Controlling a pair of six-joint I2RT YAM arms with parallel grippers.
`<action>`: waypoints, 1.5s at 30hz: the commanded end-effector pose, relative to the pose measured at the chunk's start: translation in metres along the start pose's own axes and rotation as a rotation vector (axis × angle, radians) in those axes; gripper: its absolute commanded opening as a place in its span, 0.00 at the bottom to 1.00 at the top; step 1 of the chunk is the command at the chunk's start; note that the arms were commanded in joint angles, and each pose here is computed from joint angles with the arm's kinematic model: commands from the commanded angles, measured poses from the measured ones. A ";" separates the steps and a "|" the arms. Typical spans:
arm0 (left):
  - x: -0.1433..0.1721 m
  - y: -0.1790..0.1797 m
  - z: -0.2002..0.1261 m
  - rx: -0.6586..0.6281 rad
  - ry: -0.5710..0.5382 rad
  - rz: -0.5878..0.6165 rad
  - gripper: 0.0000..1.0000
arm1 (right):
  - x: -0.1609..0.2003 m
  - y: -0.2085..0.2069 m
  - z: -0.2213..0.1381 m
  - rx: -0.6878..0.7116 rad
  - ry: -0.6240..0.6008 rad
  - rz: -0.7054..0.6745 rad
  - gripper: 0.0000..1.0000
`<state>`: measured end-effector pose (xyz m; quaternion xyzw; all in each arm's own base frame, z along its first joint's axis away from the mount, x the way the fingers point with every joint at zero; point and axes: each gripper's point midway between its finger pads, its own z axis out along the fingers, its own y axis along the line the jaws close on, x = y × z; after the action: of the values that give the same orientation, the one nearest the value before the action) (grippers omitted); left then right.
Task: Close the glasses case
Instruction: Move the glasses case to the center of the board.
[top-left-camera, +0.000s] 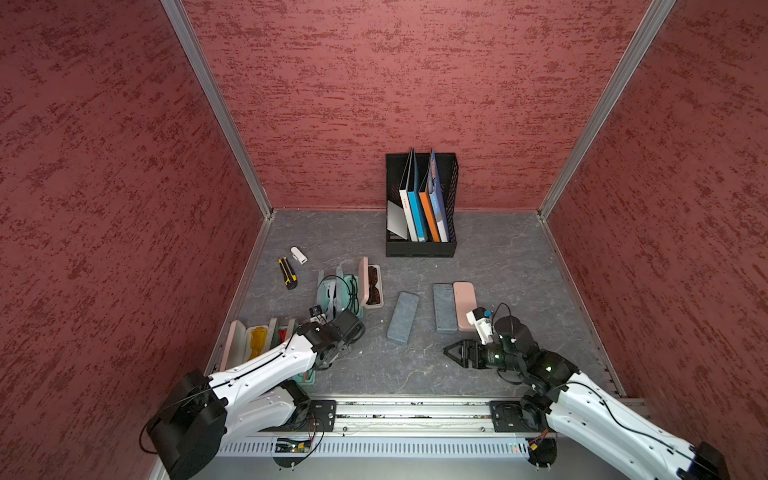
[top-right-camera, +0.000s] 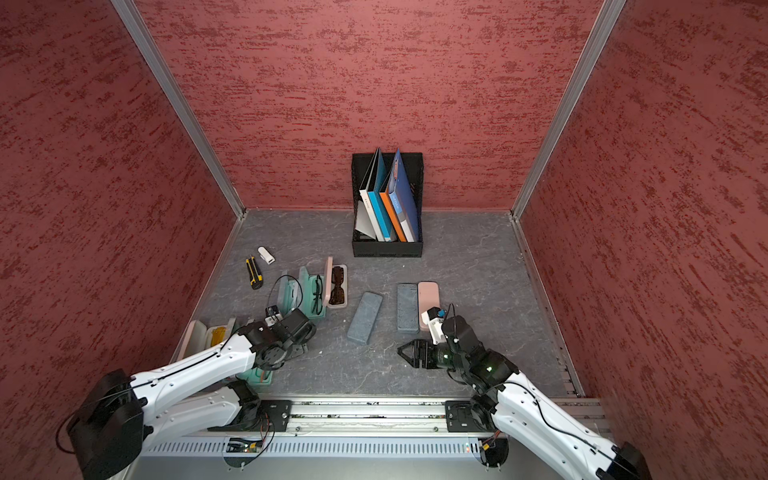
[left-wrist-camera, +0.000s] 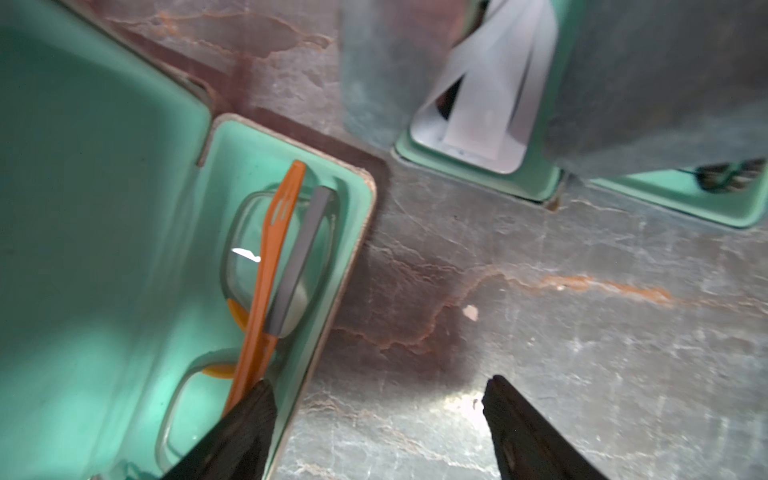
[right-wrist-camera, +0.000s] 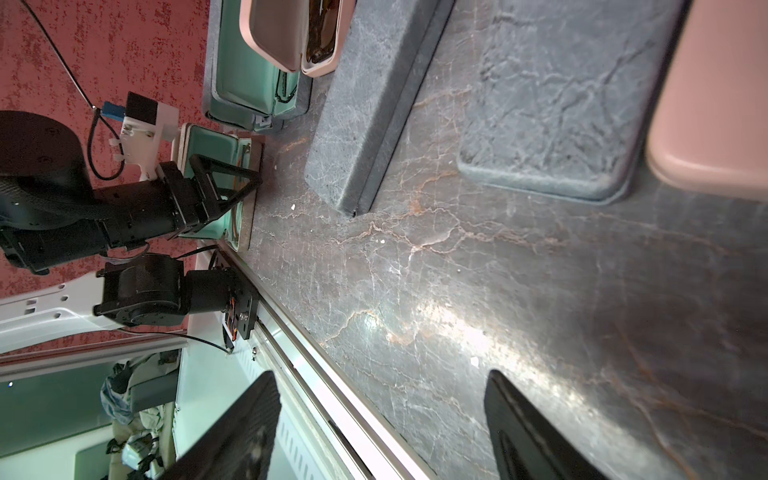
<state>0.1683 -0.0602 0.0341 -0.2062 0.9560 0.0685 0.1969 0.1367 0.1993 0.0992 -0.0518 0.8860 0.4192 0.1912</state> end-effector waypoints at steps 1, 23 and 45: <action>-0.006 -0.001 0.000 -0.028 -0.026 -0.030 0.82 | -0.004 0.013 -0.008 -0.028 -0.007 -0.033 0.78; 0.039 -0.088 -0.006 0.166 0.000 0.137 0.68 | -0.002 0.010 -0.007 -0.021 -0.003 -0.033 0.78; 0.069 -0.194 -0.008 0.220 -0.004 0.317 0.64 | 0.006 0.004 -0.010 -0.007 0.012 -0.042 0.78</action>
<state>0.1965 -0.2388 0.0165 -0.0513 0.9708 0.0226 0.2332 0.1295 0.1936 0.1065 -0.0624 0.8841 0.4186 0.1981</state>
